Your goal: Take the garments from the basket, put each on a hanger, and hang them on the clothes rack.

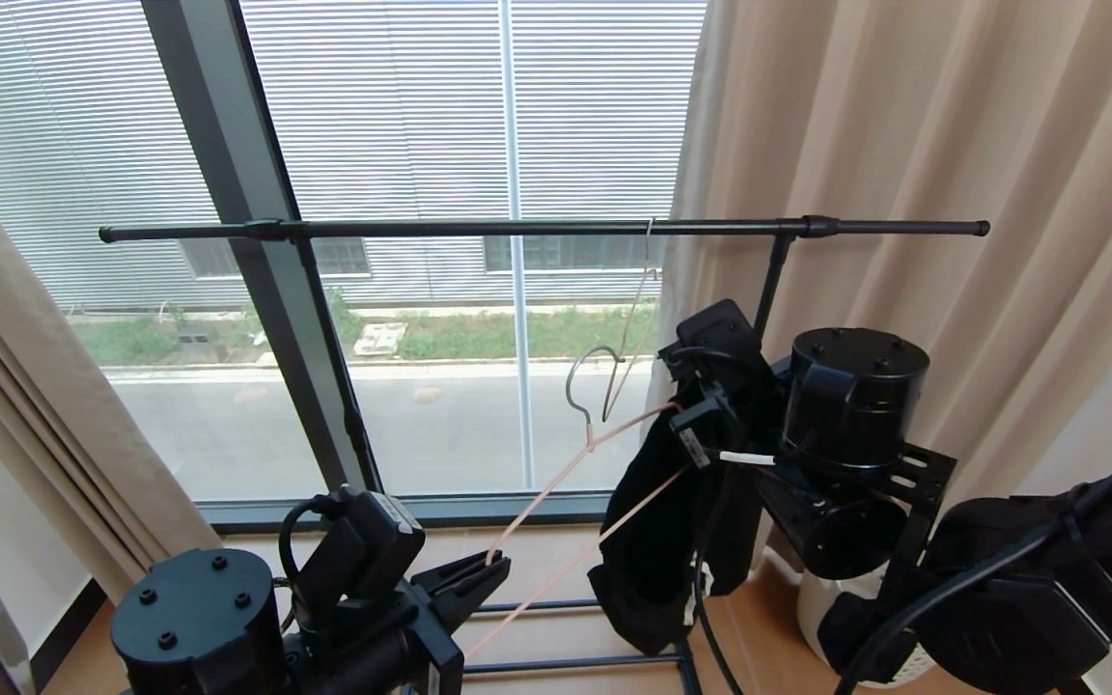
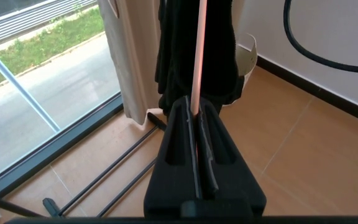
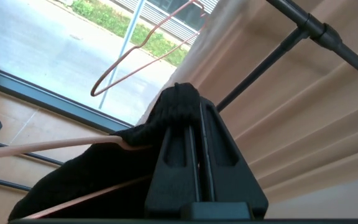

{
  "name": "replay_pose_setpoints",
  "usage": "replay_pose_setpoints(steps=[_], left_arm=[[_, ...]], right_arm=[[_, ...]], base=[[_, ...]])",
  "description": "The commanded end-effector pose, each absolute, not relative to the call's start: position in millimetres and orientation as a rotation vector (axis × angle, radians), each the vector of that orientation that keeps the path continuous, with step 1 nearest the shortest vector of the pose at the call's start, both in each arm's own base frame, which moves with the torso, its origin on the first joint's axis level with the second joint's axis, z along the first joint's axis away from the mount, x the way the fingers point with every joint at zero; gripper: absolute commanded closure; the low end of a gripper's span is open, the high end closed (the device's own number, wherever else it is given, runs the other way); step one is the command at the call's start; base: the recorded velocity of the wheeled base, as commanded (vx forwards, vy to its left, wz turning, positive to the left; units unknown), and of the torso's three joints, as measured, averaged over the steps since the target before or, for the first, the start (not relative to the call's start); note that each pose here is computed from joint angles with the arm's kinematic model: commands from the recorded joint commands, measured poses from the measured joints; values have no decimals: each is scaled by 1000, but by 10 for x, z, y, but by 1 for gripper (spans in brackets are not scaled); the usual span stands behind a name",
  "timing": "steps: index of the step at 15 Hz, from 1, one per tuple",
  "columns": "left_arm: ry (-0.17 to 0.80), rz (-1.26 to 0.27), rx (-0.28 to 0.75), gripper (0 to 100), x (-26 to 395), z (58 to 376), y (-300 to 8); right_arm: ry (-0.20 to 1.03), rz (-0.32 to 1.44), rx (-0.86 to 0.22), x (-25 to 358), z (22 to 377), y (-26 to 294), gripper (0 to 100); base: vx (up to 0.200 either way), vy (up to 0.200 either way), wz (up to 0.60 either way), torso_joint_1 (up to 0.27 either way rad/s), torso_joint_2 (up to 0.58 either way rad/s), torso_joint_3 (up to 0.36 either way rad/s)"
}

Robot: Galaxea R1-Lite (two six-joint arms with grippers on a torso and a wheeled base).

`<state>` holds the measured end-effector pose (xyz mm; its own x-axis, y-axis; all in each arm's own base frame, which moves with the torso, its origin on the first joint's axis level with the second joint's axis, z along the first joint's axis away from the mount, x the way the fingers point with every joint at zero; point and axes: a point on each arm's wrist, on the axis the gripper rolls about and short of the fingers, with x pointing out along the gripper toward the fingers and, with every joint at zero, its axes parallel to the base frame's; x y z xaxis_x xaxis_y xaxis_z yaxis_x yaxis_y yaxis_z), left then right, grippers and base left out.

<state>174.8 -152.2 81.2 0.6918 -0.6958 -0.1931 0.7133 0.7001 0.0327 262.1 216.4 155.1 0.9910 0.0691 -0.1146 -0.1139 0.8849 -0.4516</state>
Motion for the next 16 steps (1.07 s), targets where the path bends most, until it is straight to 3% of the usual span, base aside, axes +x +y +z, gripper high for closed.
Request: replay_pose_setpoints(steps=[1,16], left_arm=[[181,-783,112,100,1746,787,-1519],[204,-790,123,100,1712,733,-1538]], right_arm=[[83,113,-469,2525,1585,2232,100],[31,255,-434,1843,1677,2629,100]], base=[[0,0,0,0,0,0],[0,0,0,0,0,0]])
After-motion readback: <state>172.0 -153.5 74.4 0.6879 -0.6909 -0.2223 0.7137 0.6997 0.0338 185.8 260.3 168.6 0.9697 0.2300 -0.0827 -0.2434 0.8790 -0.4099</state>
